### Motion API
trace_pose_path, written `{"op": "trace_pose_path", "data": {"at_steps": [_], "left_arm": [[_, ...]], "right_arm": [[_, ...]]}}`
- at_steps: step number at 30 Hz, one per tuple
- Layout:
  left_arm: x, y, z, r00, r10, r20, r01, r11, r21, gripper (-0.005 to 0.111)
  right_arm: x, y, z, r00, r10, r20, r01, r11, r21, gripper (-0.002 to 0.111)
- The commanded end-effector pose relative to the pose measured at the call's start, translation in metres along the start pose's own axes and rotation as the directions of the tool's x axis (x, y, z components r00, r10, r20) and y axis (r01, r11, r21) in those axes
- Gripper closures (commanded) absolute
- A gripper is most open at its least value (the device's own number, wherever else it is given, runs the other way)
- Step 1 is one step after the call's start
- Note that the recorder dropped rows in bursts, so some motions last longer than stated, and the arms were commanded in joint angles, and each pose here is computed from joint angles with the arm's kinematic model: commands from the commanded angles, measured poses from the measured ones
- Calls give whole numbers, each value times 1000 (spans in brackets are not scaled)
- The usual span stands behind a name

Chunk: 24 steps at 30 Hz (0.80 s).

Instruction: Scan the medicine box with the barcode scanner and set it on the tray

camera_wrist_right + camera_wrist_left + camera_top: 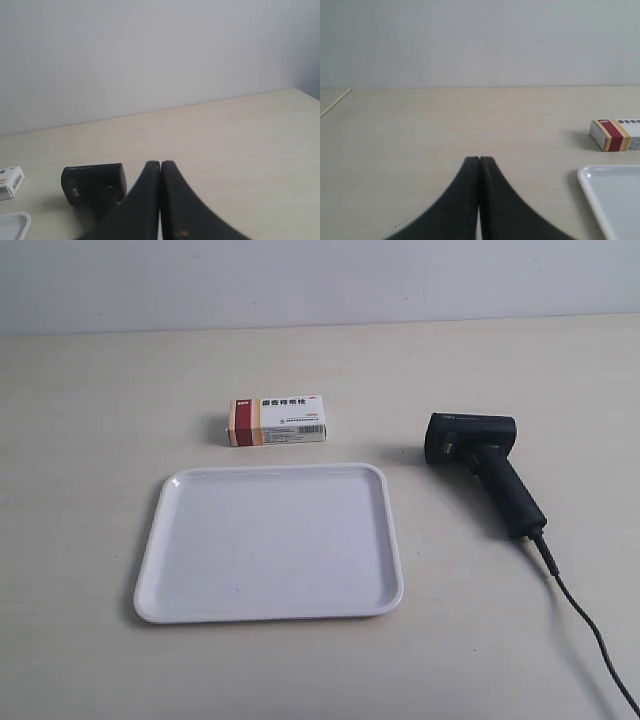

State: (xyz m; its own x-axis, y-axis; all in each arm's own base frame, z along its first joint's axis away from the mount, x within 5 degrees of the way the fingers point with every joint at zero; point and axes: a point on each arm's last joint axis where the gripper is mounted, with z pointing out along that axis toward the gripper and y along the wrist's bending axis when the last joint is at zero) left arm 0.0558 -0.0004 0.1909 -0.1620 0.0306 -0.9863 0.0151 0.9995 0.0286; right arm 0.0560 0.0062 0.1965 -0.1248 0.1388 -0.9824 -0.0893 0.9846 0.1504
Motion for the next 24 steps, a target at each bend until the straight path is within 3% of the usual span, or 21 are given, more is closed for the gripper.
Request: {"op": "trace_pose_path", "data": {"at_steps": [1, 19, 24], "left_arm": [[0, 0, 0, 1000, -4, 6, 4, 1000, -1, 104], [-3, 0, -1, 999, -4, 38, 4, 1000, -1, 104], [-12, 0, -1, 982, -128, 140, 128, 992, 16, 104]], "right_arm": [[0, -1, 0, 1000, 0, 14, -1, 1000, 7, 108], [0, -1, 0, 1000, -3, 14, 3, 1000, 7, 108], [0, -1, 0, 1000, 0, 14, 0, 1000, 7, 108]]}}
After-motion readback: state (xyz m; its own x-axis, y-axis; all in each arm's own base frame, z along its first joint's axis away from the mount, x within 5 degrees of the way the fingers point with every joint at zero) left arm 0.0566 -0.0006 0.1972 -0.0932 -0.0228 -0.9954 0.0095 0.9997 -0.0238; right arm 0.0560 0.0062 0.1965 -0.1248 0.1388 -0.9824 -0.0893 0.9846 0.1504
